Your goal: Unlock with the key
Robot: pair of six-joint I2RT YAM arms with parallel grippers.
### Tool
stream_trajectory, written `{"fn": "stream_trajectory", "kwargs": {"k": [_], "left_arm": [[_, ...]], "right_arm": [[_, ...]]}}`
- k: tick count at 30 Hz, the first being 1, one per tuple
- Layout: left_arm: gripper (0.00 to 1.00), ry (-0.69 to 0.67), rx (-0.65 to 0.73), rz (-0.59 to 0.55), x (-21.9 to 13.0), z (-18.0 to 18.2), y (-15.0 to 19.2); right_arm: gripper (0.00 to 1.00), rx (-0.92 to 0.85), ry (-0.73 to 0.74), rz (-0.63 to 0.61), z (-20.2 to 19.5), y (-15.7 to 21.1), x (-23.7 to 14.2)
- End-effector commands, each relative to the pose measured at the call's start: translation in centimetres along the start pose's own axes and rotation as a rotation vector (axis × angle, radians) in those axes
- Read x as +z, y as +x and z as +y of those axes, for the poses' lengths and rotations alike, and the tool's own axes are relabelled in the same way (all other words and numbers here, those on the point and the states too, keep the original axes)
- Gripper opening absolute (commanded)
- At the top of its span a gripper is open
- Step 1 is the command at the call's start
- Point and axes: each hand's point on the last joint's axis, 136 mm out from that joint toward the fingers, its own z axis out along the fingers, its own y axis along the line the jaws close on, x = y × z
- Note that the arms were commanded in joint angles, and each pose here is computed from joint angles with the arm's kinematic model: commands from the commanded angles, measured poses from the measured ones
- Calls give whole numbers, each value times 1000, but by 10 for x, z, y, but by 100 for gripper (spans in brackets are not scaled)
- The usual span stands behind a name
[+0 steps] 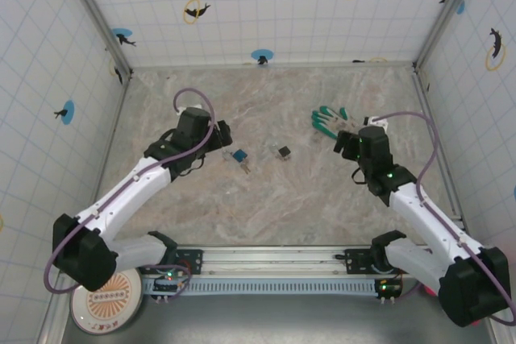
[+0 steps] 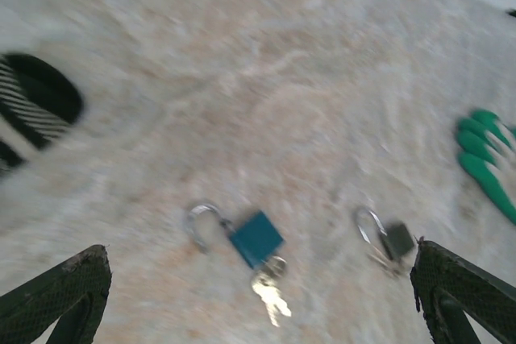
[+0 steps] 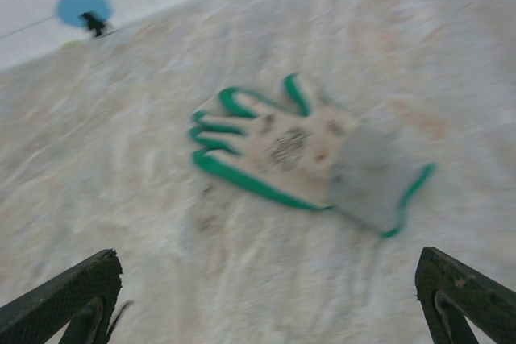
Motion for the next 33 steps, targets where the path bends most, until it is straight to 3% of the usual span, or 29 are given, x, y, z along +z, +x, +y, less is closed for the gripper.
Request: {"fn": "stream_trajectory", "kwargs": {"k": [1, 5, 9, 13, 18, 24, 27, 31, 33], "left_arm": [[97, -229, 75, -236, -31, 43, -46], [97, -373, 153, -465, -58, 70, -74], [97, -500, 264, -598, -63, 96, -76], [97, -537, 217, -611, -44, 133, -69], [97, -566, 128, -637, -15, 178, -51], [97, -623, 104, -648, 14, 207, -37], [97, -564, 175, -637, 29, 194, -42], [97, -464, 245, -717, 32, 181, -43], [97, -445, 254, -678, 37, 179, -41]], "right_arm": [[97, -80, 301, -122, -47, -41, -21], [97, -99, 434, -274, -61, -71, -28], [97, -91, 504, -412, -73, -77, -29], [97, -115, 524, -499, -83, -64, -25], [97, -137, 568, -426, -105, -30, 2], [97, -138, 590, -482, -118, -19, 11], [97, -102, 557, -514, -123, -23, 14], [97, -87, 416, -537, -115, -16, 24], [97, -115, 366, -557, -109, -11, 28]]}}
